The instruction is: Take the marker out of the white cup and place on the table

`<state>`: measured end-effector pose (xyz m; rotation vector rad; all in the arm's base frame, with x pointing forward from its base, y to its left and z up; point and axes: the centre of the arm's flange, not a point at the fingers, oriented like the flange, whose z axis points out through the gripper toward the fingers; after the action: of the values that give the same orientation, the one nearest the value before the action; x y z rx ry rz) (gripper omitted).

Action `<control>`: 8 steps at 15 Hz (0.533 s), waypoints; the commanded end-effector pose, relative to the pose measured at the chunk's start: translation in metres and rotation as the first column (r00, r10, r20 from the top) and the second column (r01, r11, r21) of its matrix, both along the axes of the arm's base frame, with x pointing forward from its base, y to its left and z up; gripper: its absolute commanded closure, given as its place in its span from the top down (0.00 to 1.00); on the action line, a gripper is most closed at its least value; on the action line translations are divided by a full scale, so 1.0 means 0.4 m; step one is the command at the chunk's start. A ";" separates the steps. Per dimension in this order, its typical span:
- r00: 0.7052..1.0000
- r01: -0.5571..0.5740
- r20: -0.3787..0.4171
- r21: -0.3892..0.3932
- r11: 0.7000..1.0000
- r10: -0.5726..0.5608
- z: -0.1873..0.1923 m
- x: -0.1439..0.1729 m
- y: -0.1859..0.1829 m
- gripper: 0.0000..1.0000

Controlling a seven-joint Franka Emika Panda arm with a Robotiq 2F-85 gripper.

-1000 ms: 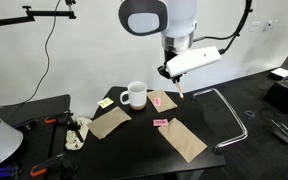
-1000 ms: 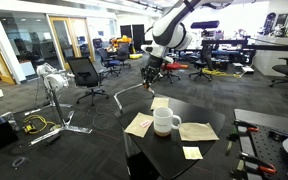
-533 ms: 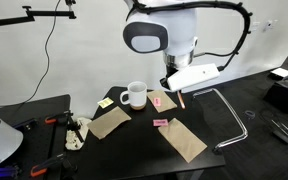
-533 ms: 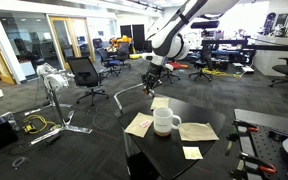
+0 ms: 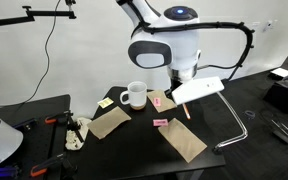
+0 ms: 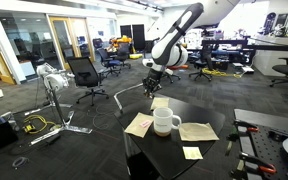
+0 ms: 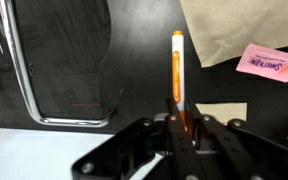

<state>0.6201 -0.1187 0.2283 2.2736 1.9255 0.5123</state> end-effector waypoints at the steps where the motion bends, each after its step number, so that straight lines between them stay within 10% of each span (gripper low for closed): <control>1: 1.000 0.010 0.017 -0.011 1.000 -0.009 -0.024 0.032 -0.003 0.03; 8: 1.000 -0.004 -0.005 -0.022 1.000 0.004 -0.060 0.054 0.013 0.03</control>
<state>0.6304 -0.1148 0.2071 2.2613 1.9633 0.4793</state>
